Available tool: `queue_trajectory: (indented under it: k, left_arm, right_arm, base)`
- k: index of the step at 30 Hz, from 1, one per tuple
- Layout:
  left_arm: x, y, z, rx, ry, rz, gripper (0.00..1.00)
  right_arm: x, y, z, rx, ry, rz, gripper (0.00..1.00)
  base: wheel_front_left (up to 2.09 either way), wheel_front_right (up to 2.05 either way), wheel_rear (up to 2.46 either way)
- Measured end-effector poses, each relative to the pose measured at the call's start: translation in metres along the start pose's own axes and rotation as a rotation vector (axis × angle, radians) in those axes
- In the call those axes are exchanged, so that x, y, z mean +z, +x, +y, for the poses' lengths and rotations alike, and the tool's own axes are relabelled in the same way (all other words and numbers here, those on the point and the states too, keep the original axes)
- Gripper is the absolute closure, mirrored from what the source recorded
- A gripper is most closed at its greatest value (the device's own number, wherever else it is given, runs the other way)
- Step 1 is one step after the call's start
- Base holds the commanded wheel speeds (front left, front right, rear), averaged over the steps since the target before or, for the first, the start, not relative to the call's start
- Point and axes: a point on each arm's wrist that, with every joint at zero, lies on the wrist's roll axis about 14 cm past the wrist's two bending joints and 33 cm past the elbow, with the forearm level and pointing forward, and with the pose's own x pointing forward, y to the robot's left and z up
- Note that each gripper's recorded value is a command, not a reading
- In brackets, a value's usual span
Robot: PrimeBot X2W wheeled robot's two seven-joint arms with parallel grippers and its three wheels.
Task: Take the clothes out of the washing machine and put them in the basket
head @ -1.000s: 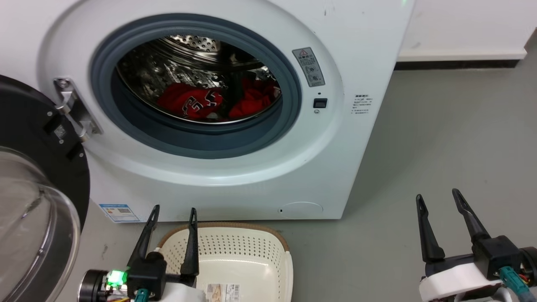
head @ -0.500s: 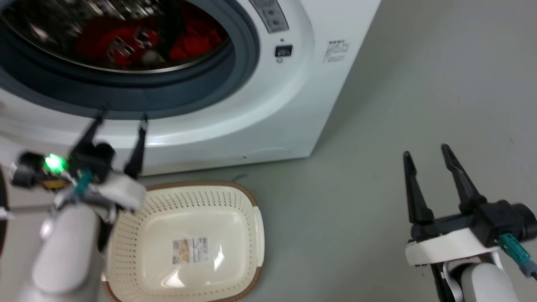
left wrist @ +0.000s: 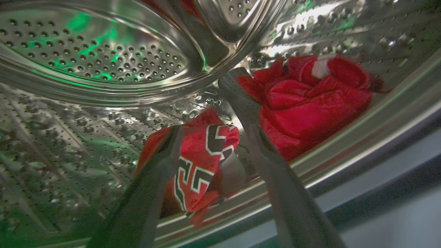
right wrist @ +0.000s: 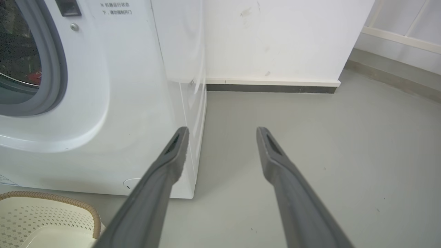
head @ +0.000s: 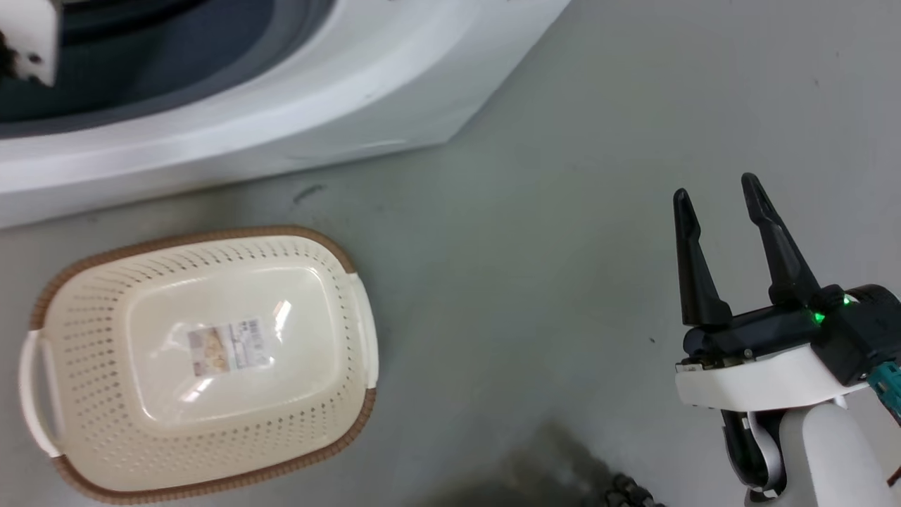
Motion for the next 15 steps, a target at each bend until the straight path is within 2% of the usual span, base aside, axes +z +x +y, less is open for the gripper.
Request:
queue_trajectory:
  k: [2, 5, 8, 15]
  left_arm:
    - [-0.012, 0.018, 0.003, -0.003, 0.034, 0.068, 0.00]
    - [-0.023, 0.041, 0.020, 0.025, 0.029, 0.165, 0.00]
    - [-0.040, 0.060, 0.020, 0.020, 0.017, 0.271, 0.00]
    - [-0.082, 0.078, 0.027, 0.033, 0.047, 0.535, 0.00]
  right_arm:
    - [-0.012, 0.000, -0.002, -0.010, 0.015, 0.032, 0.00]
    - [-0.028, 0.000, 0.002, -0.004, 0.027, 0.077, 0.00]
    - [-0.044, -0.001, 0.003, -0.007, 0.052, 0.122, 0.00]
    - [-0.064, -0.007, 0.012, 0.006, 0.076, 0.189, 0.00]
  base:
    - [0.00, 0.00, 0.00]
    - [0.00, 0.00, 0.00]
    - [0.00, 0.00, 0.00]
    - [0.00, 0.00, 0.00]
